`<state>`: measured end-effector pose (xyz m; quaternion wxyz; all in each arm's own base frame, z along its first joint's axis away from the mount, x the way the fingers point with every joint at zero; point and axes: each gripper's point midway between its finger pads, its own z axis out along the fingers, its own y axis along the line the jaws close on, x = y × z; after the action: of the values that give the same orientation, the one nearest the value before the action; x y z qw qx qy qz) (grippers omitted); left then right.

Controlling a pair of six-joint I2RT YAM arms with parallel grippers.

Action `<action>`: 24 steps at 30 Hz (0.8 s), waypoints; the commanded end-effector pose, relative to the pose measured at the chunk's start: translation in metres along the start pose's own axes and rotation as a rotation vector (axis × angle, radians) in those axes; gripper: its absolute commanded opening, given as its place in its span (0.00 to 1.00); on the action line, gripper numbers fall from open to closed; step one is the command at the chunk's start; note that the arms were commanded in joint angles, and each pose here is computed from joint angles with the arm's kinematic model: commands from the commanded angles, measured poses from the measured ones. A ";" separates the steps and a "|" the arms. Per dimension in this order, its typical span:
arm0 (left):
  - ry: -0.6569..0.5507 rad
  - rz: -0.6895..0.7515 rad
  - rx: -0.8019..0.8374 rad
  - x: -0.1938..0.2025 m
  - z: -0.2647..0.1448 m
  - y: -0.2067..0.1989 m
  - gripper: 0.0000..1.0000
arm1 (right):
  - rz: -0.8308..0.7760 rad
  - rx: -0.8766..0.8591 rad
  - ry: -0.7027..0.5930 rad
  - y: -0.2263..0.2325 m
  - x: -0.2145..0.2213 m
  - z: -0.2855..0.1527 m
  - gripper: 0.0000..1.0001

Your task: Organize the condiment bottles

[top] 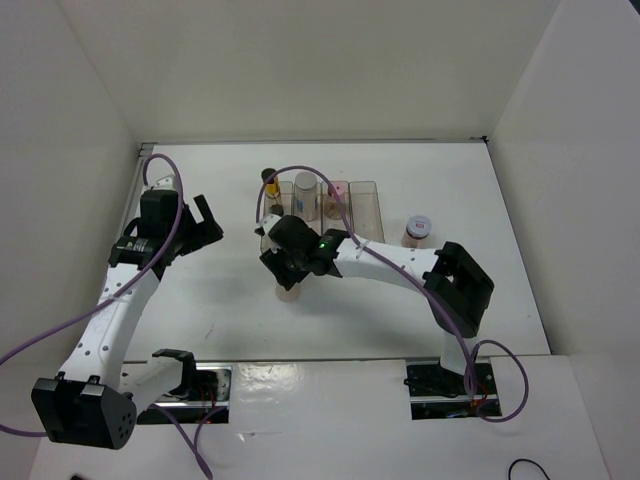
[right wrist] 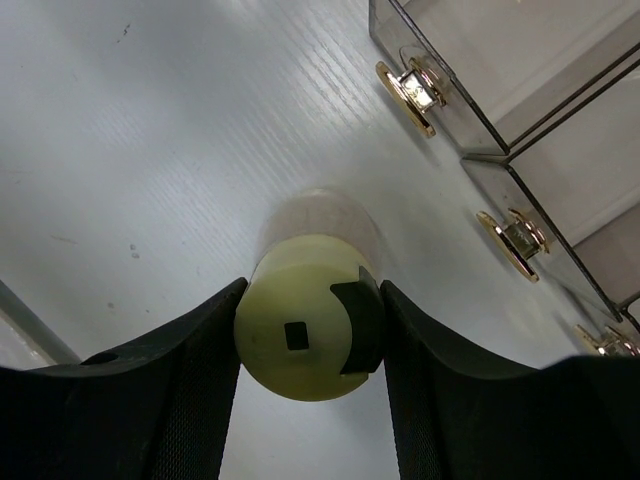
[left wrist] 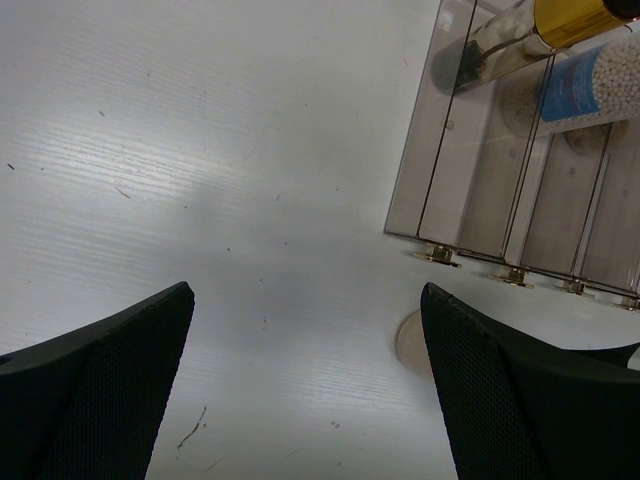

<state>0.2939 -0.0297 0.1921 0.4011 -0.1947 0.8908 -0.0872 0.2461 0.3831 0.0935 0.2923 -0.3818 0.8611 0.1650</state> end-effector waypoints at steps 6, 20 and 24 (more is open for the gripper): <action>-0.029 0.014 0.001 -0.007 -0.001 0.001 1.00 | 0.002 0.009 -0.054 0.004 -0.036 -0.034 0.04; -0.037 0.043 0.005 -0.017 -0.001 -0.003 1.00 | 0.172 0.252 -0.252 -0.096 -0.089 -0.130 0.00; -0.037 0.043 0.005 -0.019 0.000 -0.004 1.00 | 0.233 0.361 -0.281 -0.132 -0.090 -0.142 0.00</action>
<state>0.2966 -0.0289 0.1873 0.3937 -0.1833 0.8973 -0.0795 0.3282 0.2959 0.2313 0.4187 -0.2343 0.8693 0.1188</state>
